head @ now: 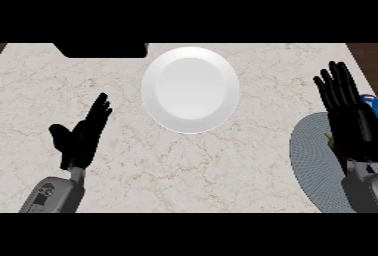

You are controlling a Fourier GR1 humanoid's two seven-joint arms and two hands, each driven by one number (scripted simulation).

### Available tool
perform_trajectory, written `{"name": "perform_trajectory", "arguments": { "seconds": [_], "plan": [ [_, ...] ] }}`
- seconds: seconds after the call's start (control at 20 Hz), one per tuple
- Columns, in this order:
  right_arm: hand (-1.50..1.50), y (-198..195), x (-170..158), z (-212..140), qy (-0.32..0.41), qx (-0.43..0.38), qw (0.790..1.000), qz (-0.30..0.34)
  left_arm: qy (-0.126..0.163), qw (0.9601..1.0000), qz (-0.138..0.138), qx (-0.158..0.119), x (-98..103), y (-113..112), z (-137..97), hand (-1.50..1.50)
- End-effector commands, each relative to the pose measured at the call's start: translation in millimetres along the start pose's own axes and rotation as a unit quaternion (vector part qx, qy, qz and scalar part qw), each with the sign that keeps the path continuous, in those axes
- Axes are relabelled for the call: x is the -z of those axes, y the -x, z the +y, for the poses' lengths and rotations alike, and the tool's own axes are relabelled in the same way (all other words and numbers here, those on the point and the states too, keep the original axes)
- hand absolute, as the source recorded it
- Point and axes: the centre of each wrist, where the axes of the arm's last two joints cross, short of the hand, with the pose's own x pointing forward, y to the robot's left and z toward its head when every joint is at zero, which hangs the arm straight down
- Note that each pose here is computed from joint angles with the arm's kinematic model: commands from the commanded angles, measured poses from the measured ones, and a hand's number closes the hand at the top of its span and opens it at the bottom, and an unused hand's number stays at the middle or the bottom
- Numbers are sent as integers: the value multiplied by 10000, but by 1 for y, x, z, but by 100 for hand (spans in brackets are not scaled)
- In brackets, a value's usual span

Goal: Pick the eggplant from the placemat and place it in the plate

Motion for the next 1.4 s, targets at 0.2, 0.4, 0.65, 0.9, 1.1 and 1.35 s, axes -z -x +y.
{"name": "perform_trajectory", "arguments": {
  "seconds": [0.2, 0.4, 0.65, 0.9, 1.1, 1.35],
  "plan": [
    [150, 18, 7, -4, -557, -602, 9781, 1914, -128, 9969, -469, 613, -4, -2, 39, 0],
    [-150, 22, -5, -28, 494, -3060, 9477, 759, -30, 9986, -236, 480, -16, 23, 32, 0],
    [-150, 62, -68, -33, 349, -2791, 9577, 607, -152, 9985, -223, 486, -16, 3, 51, 0],
    [-150, 42, -85, -42, 630, -3359, 9387, 452, -117, 9982, -246, 528, -27, 27, 38, 0],
    [-150, -3, -97, -63, 834, -3724, 9233, 424, -76, 9983, -264, 507, -29, 20, 38, 0],
    [-150, -25, -95, -90, 453, -4810, 8644, 1393, -90, 9982, -257, 538, -30, 24, 49, 0]
  ]
}}
